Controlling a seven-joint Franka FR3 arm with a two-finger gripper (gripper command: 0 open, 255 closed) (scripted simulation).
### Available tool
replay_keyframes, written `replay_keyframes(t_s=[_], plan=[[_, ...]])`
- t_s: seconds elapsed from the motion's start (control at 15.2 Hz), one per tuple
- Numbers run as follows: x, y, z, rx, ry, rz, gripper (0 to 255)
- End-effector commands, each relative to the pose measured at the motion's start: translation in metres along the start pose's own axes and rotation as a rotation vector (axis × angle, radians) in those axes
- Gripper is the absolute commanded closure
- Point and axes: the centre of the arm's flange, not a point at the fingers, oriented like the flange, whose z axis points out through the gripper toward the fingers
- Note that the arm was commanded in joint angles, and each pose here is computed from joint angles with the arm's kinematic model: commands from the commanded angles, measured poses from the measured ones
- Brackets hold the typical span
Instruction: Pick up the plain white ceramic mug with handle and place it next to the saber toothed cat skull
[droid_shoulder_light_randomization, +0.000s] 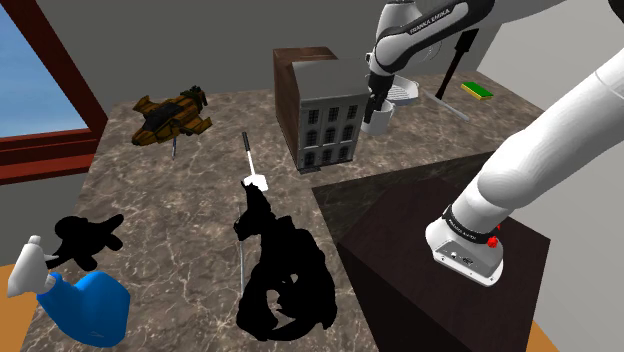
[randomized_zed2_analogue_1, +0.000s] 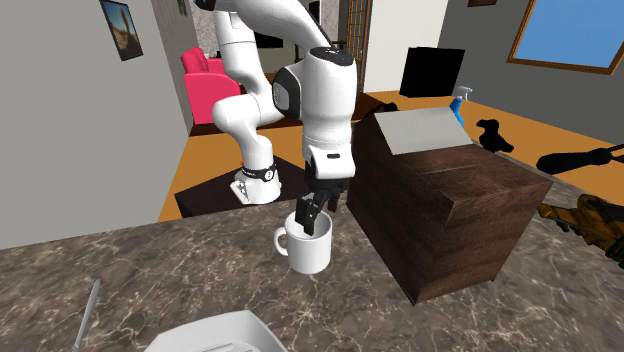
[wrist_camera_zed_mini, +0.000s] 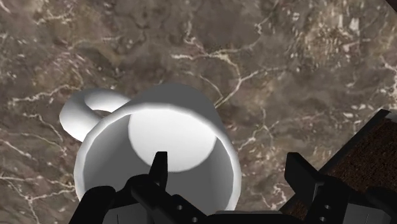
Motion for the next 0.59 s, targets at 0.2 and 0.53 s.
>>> replay_keyframes(t_s=[0.2, 0.53], plan=[[0.0001, 0.0000, 0.0001, 0.000, 0.000, 0.000, 255], [0.0001, 0.0000, 0.0001, 0.000, 0.000, 0.000, 255]])
